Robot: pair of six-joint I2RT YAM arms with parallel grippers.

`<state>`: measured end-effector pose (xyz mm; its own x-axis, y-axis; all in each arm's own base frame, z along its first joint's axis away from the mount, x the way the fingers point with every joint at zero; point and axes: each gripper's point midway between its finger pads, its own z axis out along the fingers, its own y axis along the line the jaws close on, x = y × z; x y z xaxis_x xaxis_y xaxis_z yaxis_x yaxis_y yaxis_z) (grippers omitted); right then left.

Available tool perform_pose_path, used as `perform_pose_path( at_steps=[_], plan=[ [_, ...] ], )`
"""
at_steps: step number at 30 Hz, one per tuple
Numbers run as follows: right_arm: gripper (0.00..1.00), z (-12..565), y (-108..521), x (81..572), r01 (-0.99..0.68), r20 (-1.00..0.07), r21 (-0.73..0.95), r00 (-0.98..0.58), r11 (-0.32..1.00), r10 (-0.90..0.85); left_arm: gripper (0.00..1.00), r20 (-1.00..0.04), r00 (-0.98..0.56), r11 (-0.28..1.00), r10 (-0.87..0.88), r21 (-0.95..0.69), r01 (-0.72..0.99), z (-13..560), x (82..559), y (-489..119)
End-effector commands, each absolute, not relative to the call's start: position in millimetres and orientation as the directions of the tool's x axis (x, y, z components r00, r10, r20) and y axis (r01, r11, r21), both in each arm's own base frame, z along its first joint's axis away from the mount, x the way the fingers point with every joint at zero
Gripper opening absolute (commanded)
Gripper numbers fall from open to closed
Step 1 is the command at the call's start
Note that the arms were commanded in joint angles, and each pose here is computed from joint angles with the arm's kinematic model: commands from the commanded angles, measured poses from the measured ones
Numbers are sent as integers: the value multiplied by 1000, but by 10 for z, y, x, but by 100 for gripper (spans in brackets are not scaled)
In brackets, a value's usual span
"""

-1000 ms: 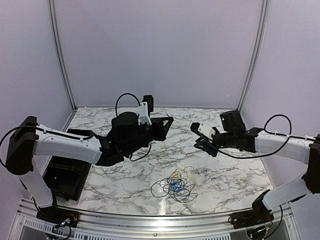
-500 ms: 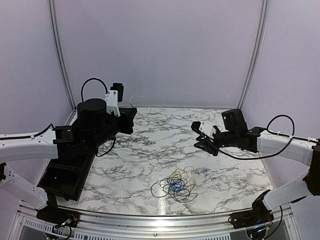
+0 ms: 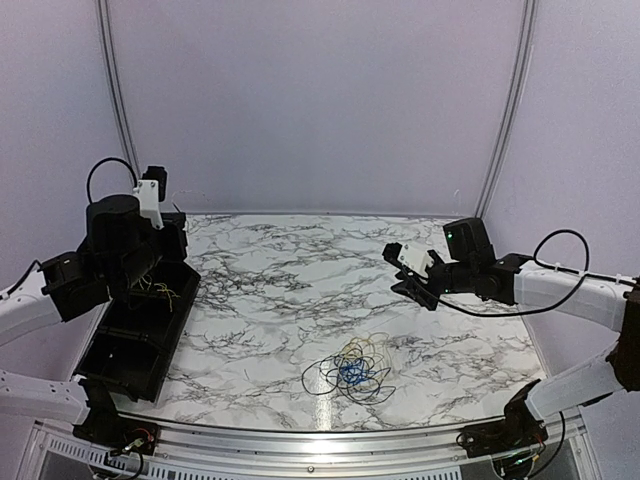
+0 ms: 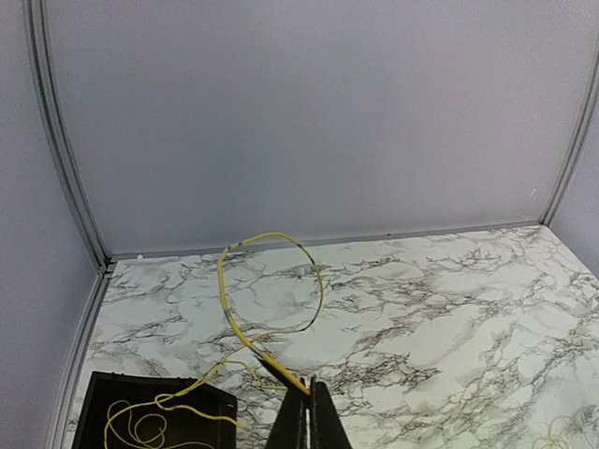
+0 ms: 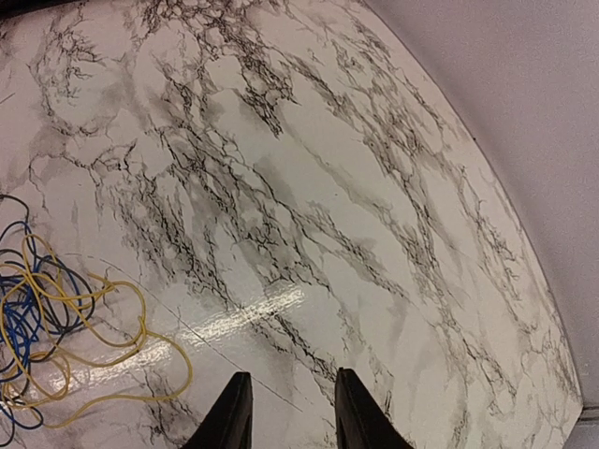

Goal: Untangle the cables

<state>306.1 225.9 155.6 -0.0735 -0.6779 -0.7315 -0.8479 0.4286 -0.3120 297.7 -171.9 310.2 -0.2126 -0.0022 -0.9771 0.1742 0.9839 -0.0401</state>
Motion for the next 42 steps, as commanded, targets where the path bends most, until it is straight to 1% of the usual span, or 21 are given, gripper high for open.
perform_pose_path(
  at_steps=[1,8,12,16,19,24,29,34,42],
  plan=[
    [31,1635,2225,3164,-824,-729,-346,-65,449,-681,0,-975,-219,990,20,-12,143,3133,3021,-1478],
    [31,1526,2227,3214,-829,-733,-303,-113,471,-670,0,-962,-272,995,29,1,102,3148,3232,-1299],
    [31,1314,2243,3240,-845,-706,-270,-153,462,-692,0,-952,-305,996,15,-14,92,3068,3388,-1216],
    [31,1109,2247,3242,-860,-675,-236,-190,452,-713,0,-942,-336,989,-20,-68,130,2992,3590,-1227],
    [31,1063,2237,3259,-858,-665,-236,-199,455,-719,0,-936,-351,977,-40,-109,182,2968,3712,-1287],
    [31,971,2205,3270,-857,-645,-244,-207,455,-735,0,-927,-372,965,-43,-134,224,2897,3824,-1301],
    [31,872,2172,3282,-857,-621,-248,-217,451,-753,0,-910,-411,958,-50,-161,239,2733,3815,-1240],
    [31,873,2152,3301,-855,-609,-272,-202,441,-767,0,-887,-453,954,-88,-206,218,2514,3649,-1154],
    [31,854,2139,3309,-855,-600,-283,-196,435,-776,0,-870,-480,953,-113,-231,194,2369,3332,-1030]
  ],
)
